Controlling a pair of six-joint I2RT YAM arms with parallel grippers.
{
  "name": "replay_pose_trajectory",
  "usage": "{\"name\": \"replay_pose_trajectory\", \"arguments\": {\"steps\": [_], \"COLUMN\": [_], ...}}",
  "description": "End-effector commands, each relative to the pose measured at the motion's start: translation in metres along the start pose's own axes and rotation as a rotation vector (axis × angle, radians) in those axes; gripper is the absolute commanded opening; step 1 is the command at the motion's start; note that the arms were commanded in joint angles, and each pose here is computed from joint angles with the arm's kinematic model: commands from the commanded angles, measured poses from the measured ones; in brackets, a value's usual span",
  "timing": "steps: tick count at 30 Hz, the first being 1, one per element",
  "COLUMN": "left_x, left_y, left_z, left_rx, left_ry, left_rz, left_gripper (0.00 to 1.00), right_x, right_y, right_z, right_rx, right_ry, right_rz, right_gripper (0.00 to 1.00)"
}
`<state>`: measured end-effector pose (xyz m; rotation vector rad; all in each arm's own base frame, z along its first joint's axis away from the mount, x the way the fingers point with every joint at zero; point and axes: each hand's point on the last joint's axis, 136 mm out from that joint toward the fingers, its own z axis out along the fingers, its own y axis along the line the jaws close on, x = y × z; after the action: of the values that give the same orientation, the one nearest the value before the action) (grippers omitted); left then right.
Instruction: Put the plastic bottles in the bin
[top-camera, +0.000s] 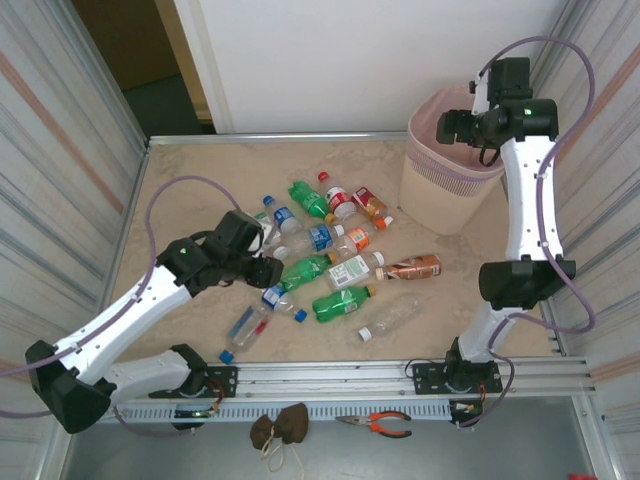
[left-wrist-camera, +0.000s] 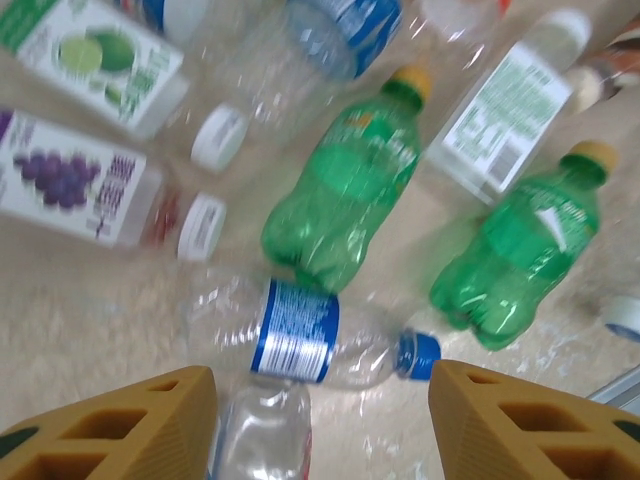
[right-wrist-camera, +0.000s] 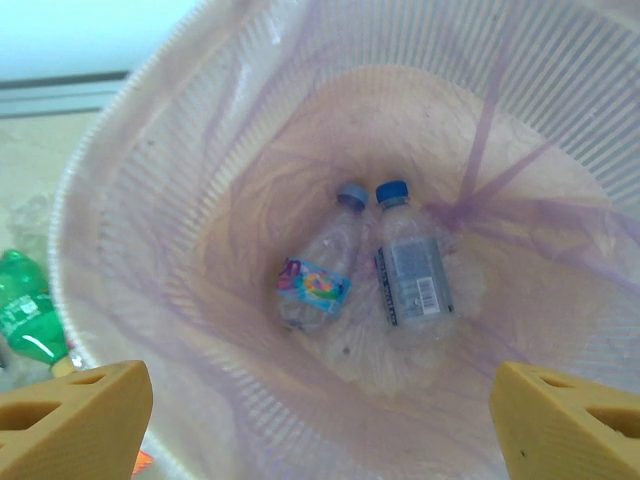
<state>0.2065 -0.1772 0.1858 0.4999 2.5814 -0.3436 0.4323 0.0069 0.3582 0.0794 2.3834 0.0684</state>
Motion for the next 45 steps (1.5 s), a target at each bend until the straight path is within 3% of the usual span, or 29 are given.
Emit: {"name": "replay_pose_trajectory", "arguments": {"steps": [1, 7, 16, 26, 33, 45], "left_x": [0.038, 0.079, 0.122, 0.147, 0.162, 0.178], "left_y": [0.020, 0.022, 0.040, 0.032, 0.026, 0.026], "left_z": [0.005, 0.021, 0.036, 0.062, 0.074, 0.081], "left_rx": [-0.139, -0.215, -0.344, -0.265, -0.225, -0.229], "left_ry": [0.108, 0.207, 0.247, 0.294, 0.339, 0.399], "left_rz": [-0.117, -0.211, -0.293, -0.316, -0.330, -0.317], "left_gripper": [0.58, 0.63, 0.76, 0.88, 0.86, 0.71], "right_x": [-0.008, -0.005, 0.007, 0.011, 0.014, 0.018], "right_y": [0.016, 0.030, 0.051, 0.065, 0.071, 0.075], "right_z": [-0.030, -0.047, -0.049, -0.052, -0.049, -0.045], "right_rx": [-0.078, -0.165, -0.233, -0.271, -0.282, -0.293], "right_ry": [-0.095, -0.156, -0.142, -0.142, -0.132, -0.121], "right_rz": [0.024, 0.043, 0.029, 0.011, 0.003, 0.001], "right_gripper": [0.86, 0.85, 0.86, 0.85, 0.85, 0.86]}}
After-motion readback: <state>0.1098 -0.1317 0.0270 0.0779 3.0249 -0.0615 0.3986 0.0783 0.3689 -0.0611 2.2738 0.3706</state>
